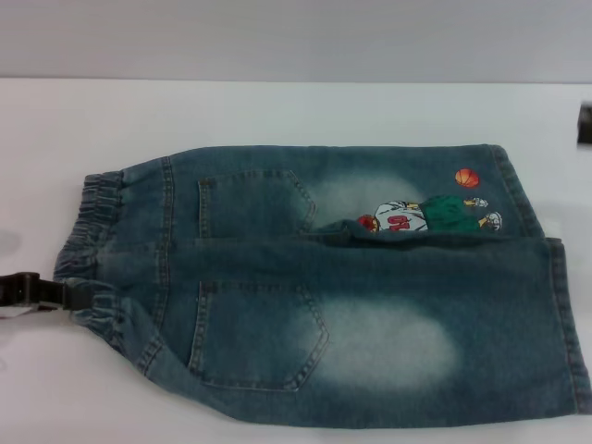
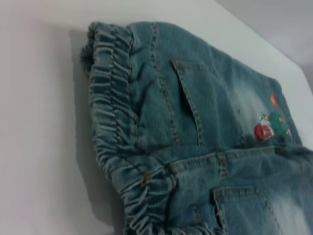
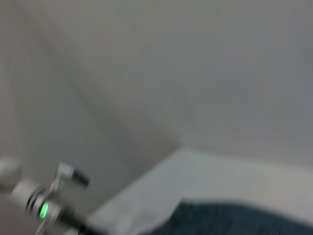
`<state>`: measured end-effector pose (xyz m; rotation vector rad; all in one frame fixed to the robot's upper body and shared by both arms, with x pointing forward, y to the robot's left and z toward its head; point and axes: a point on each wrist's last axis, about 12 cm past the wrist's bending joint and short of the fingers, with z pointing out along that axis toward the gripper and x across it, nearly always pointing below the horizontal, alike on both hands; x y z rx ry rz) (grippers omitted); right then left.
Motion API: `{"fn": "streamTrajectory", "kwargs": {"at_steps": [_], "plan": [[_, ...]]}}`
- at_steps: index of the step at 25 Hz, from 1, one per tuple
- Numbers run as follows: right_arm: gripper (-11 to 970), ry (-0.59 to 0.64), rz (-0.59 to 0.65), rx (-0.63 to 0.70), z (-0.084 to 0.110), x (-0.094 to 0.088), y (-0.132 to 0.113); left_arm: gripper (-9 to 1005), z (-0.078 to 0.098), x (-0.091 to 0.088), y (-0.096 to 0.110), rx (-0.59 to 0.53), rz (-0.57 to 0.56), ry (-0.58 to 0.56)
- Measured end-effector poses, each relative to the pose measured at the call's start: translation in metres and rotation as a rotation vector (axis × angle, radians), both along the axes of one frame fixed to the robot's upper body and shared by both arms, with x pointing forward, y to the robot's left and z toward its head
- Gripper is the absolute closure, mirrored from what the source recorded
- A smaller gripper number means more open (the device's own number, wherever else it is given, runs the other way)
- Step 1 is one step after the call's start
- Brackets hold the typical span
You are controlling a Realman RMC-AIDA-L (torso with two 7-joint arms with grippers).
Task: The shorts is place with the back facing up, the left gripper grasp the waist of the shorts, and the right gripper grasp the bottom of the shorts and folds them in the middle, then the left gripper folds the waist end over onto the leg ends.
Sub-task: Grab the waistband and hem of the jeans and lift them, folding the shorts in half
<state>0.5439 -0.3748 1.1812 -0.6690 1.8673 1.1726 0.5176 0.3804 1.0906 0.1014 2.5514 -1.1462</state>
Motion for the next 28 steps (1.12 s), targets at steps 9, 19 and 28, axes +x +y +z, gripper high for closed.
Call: {"fn": "streamTrajectory", "kwargs": {"at_steps": [9, 19, 28], "plan": [[383, 0.101, 0.156, -0.149, -0.013, -0.025, -0.005, 958, 0.001, 0.002, 0.001, -0.018, 0.042, 0.007], [383, 0.247, 0.245, -0.262, -0.026, -0.039, -0.007, 959, 0.001, 0.004, 0.0, -0.022, 0.063, 0.006], [382, 0.355, 0.251, -0.387, -0.034, -0.04, -0.013, 959, 0.0, 0.007, -0.004, -0.028, 0.061, 0.005]]}}
